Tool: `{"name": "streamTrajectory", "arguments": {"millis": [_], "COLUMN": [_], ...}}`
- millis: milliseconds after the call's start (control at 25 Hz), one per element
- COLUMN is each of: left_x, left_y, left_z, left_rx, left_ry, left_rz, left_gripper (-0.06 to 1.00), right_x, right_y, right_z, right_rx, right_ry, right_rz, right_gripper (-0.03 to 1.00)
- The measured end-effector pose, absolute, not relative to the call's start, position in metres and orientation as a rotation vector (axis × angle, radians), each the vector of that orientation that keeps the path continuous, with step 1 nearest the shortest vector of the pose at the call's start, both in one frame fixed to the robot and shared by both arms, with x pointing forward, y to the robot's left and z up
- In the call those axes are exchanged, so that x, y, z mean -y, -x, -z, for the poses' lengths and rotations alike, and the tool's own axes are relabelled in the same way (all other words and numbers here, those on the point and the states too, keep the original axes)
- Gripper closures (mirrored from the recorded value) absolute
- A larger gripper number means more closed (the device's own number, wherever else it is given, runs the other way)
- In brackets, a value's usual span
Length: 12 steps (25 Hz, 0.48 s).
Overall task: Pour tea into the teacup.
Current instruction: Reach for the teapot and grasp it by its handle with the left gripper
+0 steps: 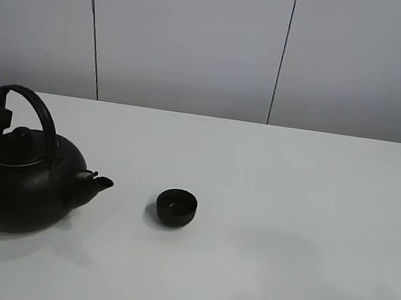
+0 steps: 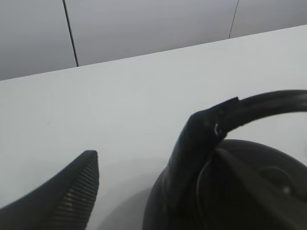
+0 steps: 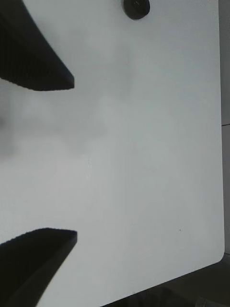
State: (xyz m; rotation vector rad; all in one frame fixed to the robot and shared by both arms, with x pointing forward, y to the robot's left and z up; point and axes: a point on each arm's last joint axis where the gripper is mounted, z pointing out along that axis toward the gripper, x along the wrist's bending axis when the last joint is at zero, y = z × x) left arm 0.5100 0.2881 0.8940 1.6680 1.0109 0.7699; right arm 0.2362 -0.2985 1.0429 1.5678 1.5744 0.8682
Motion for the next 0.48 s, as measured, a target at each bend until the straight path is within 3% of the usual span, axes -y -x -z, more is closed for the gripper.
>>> {"name": "streamTrajectory", "arguments": {"millis": [240,480], "left_x": [-0.2847,-0.2798], "left_y": [-0.5178,-0.5167], "left_z": [-0.8951,-0.8952], "left_rx": [-0.981,-0.927], "left_ry": [-1.662,-1.691], "left_rz": [-0.774,-0.757], "left_gripper": [0.51,0.81], "right_x": [0.2985,0.2985], "right_y": [-0.2362,-0.2362], "right_z": [-1.0429,-1.0429], "right_rx": [-1.574,-1.574], "right_ry": [-1.568,-1.568], "right_rz": [-0.868,-0.868], "right_gripper": [0.42,0.42]}}
